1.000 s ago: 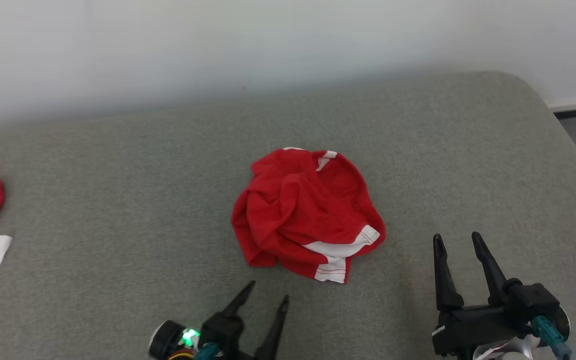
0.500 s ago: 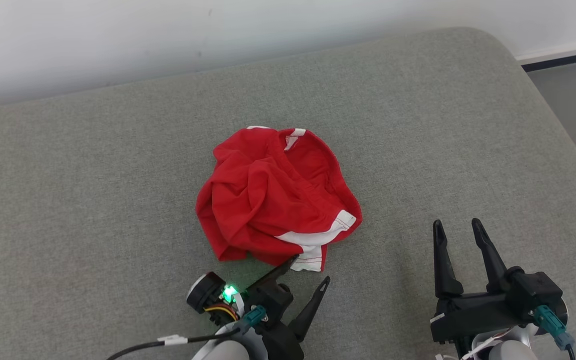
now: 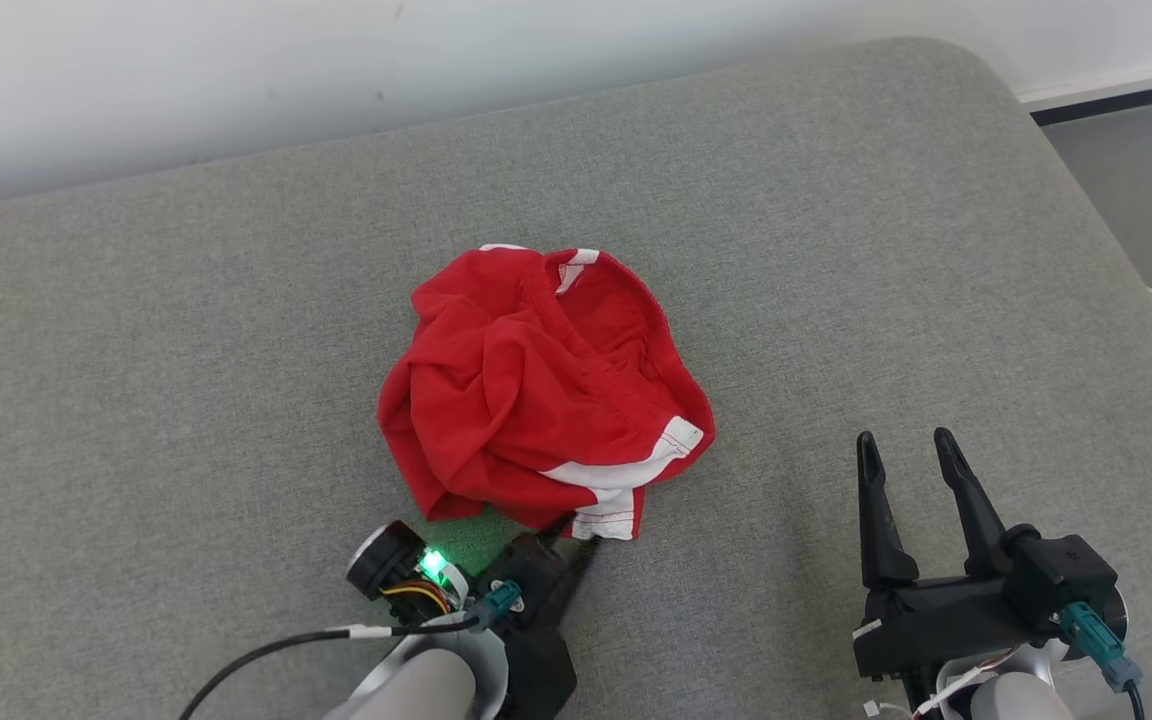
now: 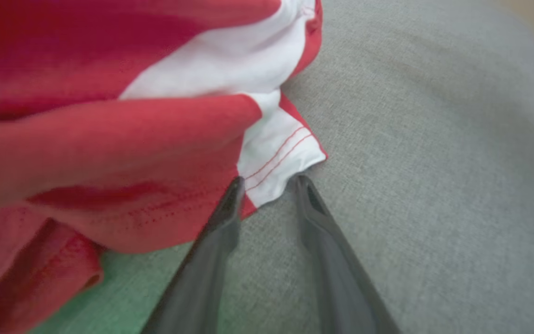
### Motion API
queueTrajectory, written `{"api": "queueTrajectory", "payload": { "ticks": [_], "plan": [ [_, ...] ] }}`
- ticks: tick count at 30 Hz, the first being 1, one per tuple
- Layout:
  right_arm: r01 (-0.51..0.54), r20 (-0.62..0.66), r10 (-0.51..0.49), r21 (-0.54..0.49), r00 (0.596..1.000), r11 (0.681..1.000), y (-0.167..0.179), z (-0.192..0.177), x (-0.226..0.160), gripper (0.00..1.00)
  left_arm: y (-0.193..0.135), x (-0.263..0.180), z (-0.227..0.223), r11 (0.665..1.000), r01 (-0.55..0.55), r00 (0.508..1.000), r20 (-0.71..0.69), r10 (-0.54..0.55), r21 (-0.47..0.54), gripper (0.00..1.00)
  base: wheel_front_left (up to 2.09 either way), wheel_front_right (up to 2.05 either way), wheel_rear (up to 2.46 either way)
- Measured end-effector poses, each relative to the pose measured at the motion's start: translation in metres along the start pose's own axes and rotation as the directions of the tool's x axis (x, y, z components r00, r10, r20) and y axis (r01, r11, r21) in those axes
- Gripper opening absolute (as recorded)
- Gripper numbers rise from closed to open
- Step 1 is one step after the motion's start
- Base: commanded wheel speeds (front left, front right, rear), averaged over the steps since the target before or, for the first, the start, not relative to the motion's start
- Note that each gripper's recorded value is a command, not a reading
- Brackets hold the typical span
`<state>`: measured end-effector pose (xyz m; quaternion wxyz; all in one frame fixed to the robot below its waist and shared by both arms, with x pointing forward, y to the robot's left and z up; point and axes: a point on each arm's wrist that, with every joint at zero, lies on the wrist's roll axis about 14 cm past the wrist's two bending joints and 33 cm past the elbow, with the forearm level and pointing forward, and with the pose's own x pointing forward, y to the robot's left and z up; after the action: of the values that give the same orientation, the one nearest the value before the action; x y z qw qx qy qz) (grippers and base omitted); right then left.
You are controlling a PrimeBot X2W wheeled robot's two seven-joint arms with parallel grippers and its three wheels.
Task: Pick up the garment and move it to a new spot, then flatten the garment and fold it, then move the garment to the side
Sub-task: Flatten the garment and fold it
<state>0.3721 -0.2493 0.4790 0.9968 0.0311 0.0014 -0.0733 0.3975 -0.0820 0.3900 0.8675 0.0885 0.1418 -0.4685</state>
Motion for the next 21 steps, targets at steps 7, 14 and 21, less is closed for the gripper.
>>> {"api": "queueTrajectory", "payload": {
  "ticks": [7,14,21],
  "plan": [
    [-0.011,0.006,0.011,-0.004,1.000,1.000,0.003,0.002,0.000,1.00,0.003,0.000,0.010,1.000,-0.007,1.000,0.016,0.007,-0.012,0.00,0.00,0.00,0.00],
    [-0.028,0.003,0.028,0.005,1.000,1.000,0.009,0.001,-0.005,1.00,0.007,-0.009,0.048,0.998,-0.055,0.989,0.134,0.059,-0.034,0.00,0.00,0.00,0.00],
    [-0.110,0.003,0.110,0.029,0.994,0.994,0.038,-0.002,-0.003,1.00,0.038,-0.058,0.068,0.977,-0.210,0.949,0.233,0.214,-0.042,0.00,0.00,0.00,0.00]
  ]
}}
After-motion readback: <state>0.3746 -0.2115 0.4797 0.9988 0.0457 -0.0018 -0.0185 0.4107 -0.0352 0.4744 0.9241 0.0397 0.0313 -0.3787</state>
